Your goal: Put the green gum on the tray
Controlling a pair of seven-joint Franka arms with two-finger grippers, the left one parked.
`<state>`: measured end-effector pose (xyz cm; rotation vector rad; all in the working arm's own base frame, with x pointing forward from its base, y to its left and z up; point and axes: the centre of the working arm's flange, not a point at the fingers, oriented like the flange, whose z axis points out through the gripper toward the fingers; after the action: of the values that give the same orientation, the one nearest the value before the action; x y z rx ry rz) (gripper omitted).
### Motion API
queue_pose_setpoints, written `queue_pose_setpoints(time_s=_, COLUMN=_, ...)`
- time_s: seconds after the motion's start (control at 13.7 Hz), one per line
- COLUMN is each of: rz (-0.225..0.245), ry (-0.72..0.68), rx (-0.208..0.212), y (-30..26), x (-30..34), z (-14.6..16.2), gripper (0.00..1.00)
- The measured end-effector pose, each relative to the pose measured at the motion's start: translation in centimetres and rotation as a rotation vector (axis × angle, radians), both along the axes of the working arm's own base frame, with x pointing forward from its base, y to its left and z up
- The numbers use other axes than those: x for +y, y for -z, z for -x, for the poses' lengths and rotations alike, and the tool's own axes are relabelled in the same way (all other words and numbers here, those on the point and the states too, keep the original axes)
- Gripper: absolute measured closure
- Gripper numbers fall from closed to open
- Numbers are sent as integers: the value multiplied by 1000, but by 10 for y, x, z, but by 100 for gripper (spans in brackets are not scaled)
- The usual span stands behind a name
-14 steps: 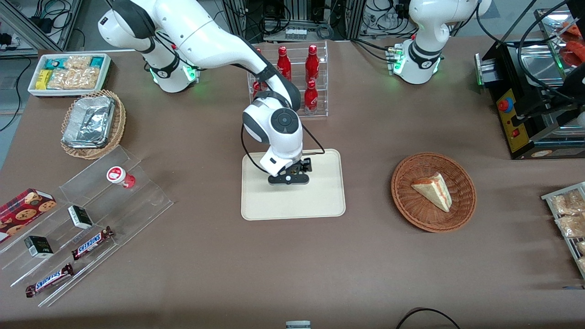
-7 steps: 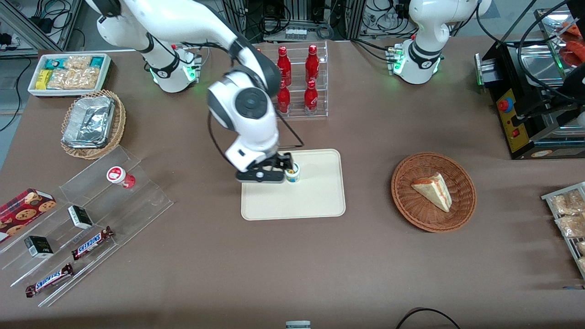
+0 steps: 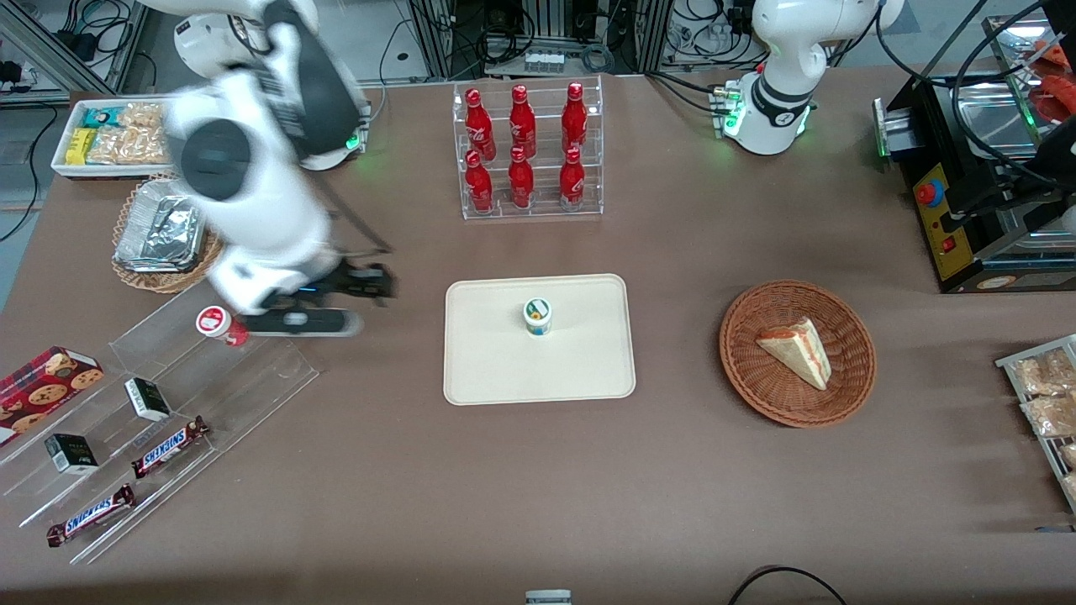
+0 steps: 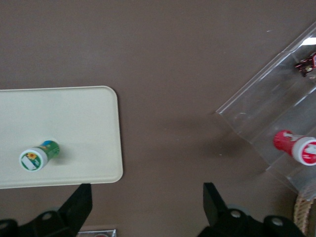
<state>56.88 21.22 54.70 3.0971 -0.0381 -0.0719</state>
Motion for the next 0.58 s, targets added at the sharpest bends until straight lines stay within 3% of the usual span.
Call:
queue_pose_setpoints(time_s=0.29, rz=-17, ry=-55, rx=18, y=-46, x=-111, z=11, gripper=0)
queue_pose_setpoints(time_s=0.58, rz=-56, ry=-36, rx=19, y=-53, x=-202, z=12, gripper=0)
